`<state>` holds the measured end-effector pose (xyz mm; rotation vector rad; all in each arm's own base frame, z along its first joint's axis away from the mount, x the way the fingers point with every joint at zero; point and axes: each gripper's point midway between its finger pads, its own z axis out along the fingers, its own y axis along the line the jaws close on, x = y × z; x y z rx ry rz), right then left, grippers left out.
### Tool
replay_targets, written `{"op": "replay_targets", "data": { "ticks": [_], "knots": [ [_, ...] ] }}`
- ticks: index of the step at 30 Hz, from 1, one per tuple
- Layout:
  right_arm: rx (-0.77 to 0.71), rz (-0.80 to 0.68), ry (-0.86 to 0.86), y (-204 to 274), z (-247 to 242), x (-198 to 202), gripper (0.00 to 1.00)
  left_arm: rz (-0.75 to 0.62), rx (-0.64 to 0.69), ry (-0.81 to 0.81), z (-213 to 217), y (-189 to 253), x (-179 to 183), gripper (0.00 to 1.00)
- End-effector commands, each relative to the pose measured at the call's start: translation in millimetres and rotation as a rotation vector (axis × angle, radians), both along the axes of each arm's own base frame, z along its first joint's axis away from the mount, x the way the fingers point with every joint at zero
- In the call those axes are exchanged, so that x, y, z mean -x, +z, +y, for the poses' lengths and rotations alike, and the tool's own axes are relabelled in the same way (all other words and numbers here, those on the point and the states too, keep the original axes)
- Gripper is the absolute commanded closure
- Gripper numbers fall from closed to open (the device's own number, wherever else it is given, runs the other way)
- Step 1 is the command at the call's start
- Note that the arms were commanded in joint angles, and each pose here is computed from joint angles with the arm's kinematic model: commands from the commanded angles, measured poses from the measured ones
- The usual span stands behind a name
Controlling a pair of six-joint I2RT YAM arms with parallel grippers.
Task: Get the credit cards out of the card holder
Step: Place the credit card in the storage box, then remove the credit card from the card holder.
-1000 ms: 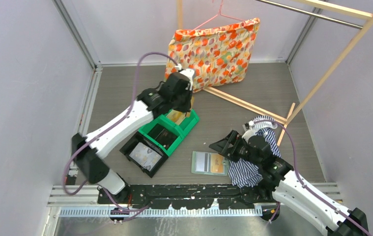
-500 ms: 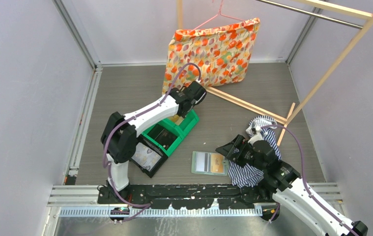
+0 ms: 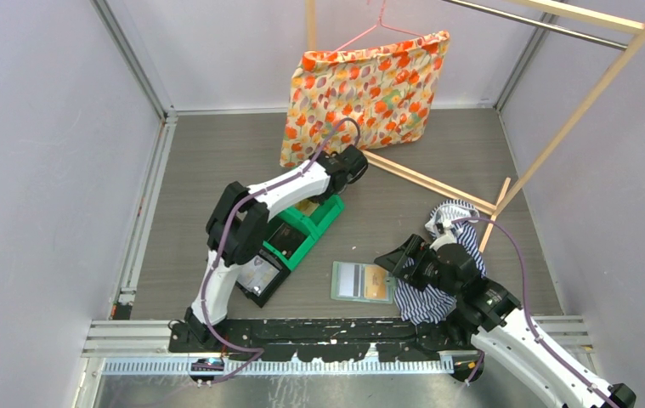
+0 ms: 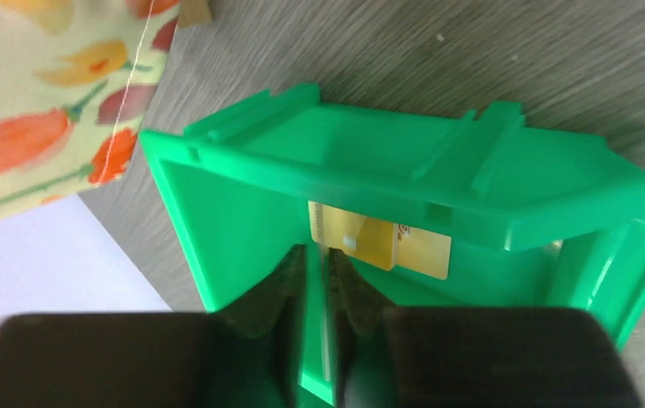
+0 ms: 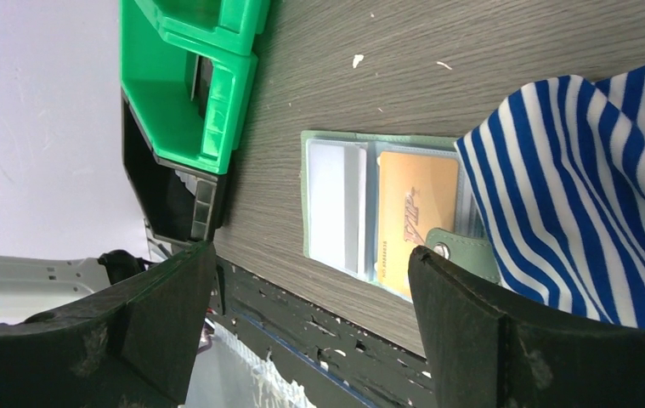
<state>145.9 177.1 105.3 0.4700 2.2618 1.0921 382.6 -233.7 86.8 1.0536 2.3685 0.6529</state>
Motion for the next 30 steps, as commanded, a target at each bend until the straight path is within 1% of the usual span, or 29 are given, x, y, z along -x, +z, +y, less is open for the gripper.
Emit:
{"op": "replay_targets", "data": {
  "ticks": [1, 2, 3, 5, 8, 10, 14, 16, 18, 19, 22, 27, 30],
  "knots": [
    [0.021, -0.046, -0.018, 16, -5, -6, 0.11, 0.055, 0.129, 0.026, -15, 27, 13, 0.71],
    [0.030, -0.051, -0.016, 18, -5, -6, 0.10, 0.054, 0.156, 0.027, -17, 31, 15, 0.64],
    [0.042, -0.052, -0.015, 18, -6, -6, 0.08, 0.047, 0.183, 0.029, -18, 38, 17, 0.59],
    [0.057, -0.057, -0.012, 20, -7, -7, 0.07, 0.034, 0.218, 0.026, -18, 53, 20, 0.56],
    [0.066, -0.063, -0.008, 21, -7, -9, 0.06, 0.021, 0.285, 0.063, -16, 76, 30, 0.55],
    [0.073, -0.064, -0.002, 22, -6, -9, 0.06, 0.028, 0.346, 0.067, -18, 96, 43, 0.55],
    [0.077, -0.058, 0.003, 21, -5, -10, 0.06, 0.013, 0.534, 0.060, -29, 134, 74, 0.55],
    [0.072, -0.058, 0.006, 20, -3, -11, 0.06, 0.033, 0.647, 0.044, -38, 142, 91, 0.55],
    [0.066, -0.056, 0.009, 20, 0, -13, 0.06, 0.038, 0.709, 0.053, -37, 143, 102, 0.55],
    [0.063, -0.055, 0.011, 20, 1, -13, 0.06, 0.033, 0.721, 0.061, -33, 143, 106, 0.55],
    [0.063, -0.050, 0.018, 20, 4, -15, 0.06, 0.023, 0.698, 0.088, -21, 134, 111, 0.55],
    [0.063, -0.052, 0.016, 18, 6, -18, 0.06, 0.060, 0.663, 0.115, -18, 119, 114, 0.56],
    [0.069, -0.047, 0.015, 16, 5, -18, 0.06, 0.121, 0.717, 0.140, -27, 112, 120, 0.57]
  ]
}}
